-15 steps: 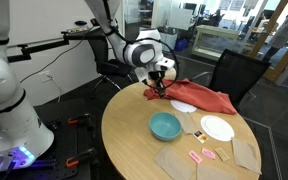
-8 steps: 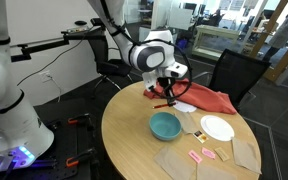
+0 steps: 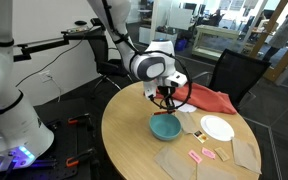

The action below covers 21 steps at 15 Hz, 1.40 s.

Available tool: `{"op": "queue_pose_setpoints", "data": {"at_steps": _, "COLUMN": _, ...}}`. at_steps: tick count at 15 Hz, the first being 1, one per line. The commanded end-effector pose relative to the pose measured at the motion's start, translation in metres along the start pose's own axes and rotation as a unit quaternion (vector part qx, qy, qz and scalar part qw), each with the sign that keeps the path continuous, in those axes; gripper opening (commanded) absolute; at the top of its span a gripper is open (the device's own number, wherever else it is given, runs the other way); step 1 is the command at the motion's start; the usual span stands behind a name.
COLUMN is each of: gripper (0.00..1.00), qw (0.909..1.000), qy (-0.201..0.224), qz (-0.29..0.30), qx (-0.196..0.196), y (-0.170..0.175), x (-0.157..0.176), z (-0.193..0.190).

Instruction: Put the pen in the bowl

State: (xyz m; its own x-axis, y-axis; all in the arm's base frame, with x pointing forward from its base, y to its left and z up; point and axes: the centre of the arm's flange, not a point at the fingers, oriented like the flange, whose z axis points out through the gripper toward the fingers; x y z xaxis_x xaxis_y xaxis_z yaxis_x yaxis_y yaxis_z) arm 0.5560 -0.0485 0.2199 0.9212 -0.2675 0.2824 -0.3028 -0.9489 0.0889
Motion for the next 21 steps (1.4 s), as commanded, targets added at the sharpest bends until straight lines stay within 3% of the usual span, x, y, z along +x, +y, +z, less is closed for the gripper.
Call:
{"op": "queue_pose_setpoints", "data": {"at_steps": 1, "gripper": 0.04, "qw": 1.0000, "qy": 0.003, "qz": 0.008, "qx": 0.002, "y": 0.012, "x": 0.001, "z": 0.025}}
{"op": "queue_pose_setpoints", "data": {"at_steps": 8, "gripper": 0.04, "qw": 0.9990, "qy": 0.015, "qz": 0.041, "qx": -0.010, "y": 0.038, "x": 0.006, "z": 0.053}}
{"op": "queue_pose_setpoints", "data": {"at_steps": 20, "gripper": 0.04, "qw": 0.9998, "qy": 0.017, "qz": 0.007, "qx": 0.008, "y": 0.008, "x": 0.006, "z": 0.056}}
{"op": "queue_pose_setpoints", "data": {"at_steps": 21, "gripper": 0.41, "qw": 0.9998, "qy": 0.015, "qz": 0.001, "qx": 0.011, "y": 0.007, "x": 0.005, "z": 0.056}}
